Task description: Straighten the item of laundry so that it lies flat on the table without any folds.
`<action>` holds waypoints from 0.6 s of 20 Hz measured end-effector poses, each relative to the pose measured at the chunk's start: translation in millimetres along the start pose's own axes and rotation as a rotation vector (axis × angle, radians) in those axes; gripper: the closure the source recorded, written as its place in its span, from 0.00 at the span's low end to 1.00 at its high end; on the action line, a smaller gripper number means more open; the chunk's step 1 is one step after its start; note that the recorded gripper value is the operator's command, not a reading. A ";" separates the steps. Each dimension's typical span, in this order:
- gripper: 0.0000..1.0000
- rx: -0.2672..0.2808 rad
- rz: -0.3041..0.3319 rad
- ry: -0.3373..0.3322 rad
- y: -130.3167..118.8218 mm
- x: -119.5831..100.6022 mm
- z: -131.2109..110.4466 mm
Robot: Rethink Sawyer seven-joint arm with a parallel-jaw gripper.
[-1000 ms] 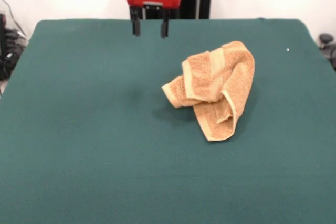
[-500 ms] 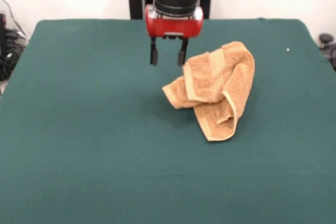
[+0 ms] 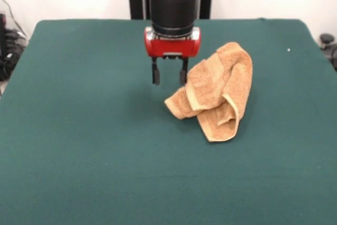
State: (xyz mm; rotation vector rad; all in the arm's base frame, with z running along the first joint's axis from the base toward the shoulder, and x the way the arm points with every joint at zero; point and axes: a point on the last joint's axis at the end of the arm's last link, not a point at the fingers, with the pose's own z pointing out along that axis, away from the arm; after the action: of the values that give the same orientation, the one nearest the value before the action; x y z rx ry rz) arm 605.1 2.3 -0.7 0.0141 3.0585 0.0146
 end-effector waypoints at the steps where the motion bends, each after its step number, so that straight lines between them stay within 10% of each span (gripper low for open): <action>1: 0.00 -0.021 0.021 -0.002 -1.6 -2.8 2.7; 12: 0.00 -0.218 0.154 -0.011 1.0 -23.3 24.1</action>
State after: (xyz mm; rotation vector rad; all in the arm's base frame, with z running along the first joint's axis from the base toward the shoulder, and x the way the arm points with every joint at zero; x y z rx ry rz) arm 630.3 3.3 -22.7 0.2337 3.0180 0.3557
